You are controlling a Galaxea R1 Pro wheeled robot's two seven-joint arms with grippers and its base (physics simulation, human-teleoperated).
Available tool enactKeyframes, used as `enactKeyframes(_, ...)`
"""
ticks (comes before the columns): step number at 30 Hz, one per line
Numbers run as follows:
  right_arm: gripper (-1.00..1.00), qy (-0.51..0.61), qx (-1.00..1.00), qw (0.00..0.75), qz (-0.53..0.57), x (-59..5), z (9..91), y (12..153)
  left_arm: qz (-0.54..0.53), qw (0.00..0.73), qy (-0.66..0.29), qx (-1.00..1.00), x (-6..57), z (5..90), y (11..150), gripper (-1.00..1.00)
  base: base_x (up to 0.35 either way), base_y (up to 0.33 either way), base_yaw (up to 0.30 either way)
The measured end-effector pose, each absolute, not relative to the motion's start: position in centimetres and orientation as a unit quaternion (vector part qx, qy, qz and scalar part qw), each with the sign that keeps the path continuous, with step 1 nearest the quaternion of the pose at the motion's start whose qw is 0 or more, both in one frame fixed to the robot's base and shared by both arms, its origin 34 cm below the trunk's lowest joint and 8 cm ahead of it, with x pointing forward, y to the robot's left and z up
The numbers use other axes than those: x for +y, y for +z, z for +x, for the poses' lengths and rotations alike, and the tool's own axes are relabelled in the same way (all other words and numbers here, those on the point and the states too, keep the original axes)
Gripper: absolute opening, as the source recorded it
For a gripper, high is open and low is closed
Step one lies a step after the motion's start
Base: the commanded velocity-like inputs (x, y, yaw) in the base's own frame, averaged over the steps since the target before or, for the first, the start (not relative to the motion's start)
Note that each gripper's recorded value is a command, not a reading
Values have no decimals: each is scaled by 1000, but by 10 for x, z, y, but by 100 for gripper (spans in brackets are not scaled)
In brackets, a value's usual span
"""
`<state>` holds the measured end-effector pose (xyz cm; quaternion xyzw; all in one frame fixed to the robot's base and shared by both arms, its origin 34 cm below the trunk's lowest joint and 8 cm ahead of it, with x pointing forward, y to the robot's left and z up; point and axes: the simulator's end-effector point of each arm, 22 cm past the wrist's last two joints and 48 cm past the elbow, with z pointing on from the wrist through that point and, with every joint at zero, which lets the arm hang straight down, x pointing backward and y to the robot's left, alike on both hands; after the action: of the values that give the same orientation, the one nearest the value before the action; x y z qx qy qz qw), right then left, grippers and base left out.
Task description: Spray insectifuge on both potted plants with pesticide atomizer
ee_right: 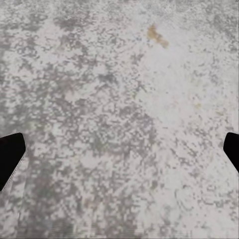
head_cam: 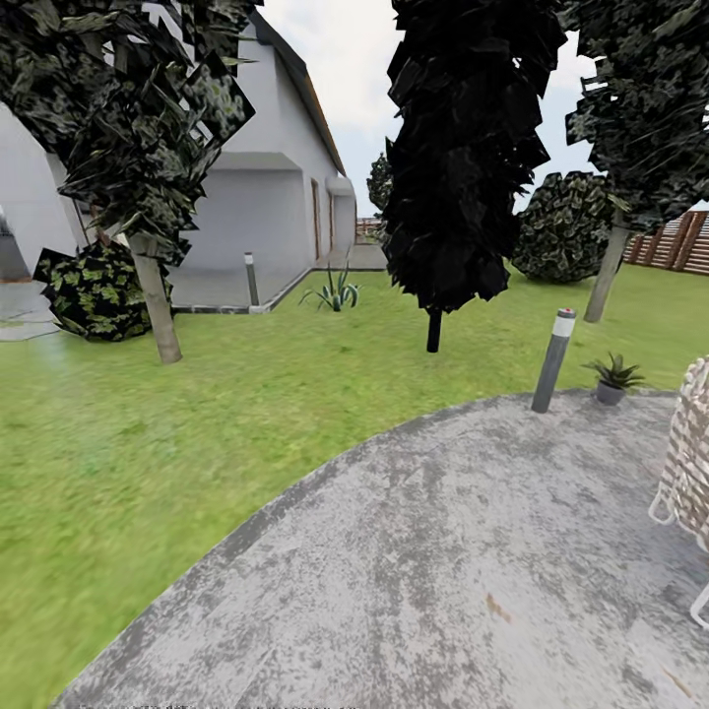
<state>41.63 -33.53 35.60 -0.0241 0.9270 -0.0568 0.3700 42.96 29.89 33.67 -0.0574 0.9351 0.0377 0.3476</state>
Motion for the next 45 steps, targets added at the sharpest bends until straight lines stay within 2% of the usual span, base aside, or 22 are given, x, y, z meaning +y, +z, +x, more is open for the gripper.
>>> enactKeyframes(40, 100, -55, 930, 362, -23, -333, 411, 350, -57, 339, 38, 938, 299, 424, 331, 100, 0, 0, 276)
enactKeyframes(45, 100, -55, 931, 361, -24, -333, 410, 350, -57, 338, 38, 939, 299, 423, 330, 100, 0, 0, 116)
